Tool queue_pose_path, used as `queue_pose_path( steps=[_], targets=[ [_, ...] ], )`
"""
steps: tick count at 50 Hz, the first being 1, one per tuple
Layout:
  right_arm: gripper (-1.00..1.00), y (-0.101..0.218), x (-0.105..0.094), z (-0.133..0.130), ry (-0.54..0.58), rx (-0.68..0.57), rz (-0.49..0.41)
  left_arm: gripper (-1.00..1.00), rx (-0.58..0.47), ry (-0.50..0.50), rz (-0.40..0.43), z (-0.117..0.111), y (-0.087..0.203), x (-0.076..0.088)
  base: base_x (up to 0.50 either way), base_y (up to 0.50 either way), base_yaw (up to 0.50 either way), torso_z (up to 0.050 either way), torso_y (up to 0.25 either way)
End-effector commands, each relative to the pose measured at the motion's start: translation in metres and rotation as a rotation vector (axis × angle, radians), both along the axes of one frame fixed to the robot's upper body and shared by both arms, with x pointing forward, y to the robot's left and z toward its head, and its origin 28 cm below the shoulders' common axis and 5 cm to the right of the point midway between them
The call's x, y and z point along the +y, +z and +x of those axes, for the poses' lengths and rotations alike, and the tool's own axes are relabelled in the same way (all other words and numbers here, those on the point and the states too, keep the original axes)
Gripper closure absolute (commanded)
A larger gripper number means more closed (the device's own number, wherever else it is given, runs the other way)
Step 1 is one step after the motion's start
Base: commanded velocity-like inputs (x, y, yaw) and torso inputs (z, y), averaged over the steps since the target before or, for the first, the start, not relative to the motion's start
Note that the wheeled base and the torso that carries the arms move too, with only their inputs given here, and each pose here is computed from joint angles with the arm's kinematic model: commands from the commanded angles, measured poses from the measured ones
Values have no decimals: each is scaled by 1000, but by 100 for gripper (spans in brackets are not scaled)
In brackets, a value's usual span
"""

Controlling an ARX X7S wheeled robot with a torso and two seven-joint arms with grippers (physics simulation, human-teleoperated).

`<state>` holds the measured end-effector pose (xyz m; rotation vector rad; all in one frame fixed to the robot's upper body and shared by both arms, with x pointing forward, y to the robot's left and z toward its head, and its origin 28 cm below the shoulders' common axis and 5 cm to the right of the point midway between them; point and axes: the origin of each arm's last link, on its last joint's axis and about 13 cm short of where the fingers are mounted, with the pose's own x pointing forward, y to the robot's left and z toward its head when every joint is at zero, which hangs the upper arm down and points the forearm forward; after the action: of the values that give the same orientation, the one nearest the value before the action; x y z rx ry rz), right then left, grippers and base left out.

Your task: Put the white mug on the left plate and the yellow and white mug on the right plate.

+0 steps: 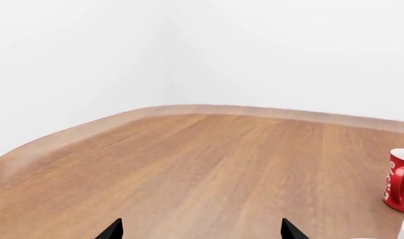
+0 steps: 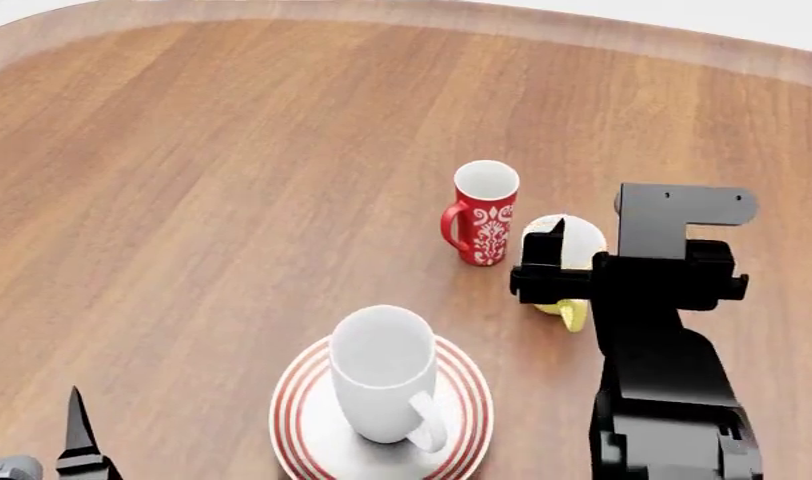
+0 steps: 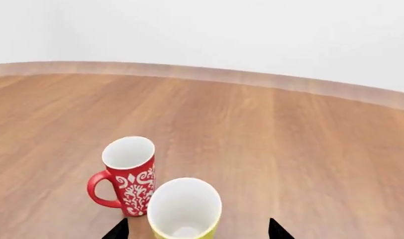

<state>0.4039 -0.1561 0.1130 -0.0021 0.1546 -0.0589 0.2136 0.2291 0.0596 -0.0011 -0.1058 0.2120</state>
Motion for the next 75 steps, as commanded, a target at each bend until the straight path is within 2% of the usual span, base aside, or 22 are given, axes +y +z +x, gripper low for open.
queue_pose_path(
  steps=[1,11,14,20,28,32,42,47,49,59,67,75],
  targets=[
    [-100,4,12,5,64,26,-2,-100,-21,-43,-29,-3,4,-3,0,0,0,0,0],
    [-100,6,12,6,59,32,-17,-100,-23,-41,-10,-3,3,-3,0,0,0,0,-147],
    [-100,9,10,7,51,30,-21,-100,-9,-41,-38,-1,3,-2,0,0,0,0,-167],
    [-100,15,5,8,31,44,-24,-100,-8,-35,-37,-1,3,-2,0,0,0,0,0],
    [-100,33,2,14,49,-39,-24,-100,-6,-38,-37,-1,3,-3,0,0,0,0,0],
    [-100,34,3,15,53,-40,-24,-100,-18,-45,-13,-2,4,-3,0,0,0,0,-62],
    [-100,32,3,14,61,-32,-16,-100,-9,-58,-36,-2,4,-4,0,0,0,0,-206],
    [-100,32,3,14,62,-35,-6,-100,-17,-48,-25,-2,4,-3,0,0,0,0,0],
    [-100,31,3,14,62,-35,4,-100,-24,-72,-12,-4,4,-4,0,0,0,0,-221],
    [-100,31,4,14,69,-33,11,-100,-24,-65,-24,-3,5,-3,0,0,0,0,-250],
    [-100,39,4,17,65,-82,-11,-100,-18,-54,-40,-2,4,-2,0,0,0,0,-125],
    [-100,52,2,20,60,-121,2,-100,-17,-55,-43,-1,4,-2,0,0,0,0,0]
  ],
)
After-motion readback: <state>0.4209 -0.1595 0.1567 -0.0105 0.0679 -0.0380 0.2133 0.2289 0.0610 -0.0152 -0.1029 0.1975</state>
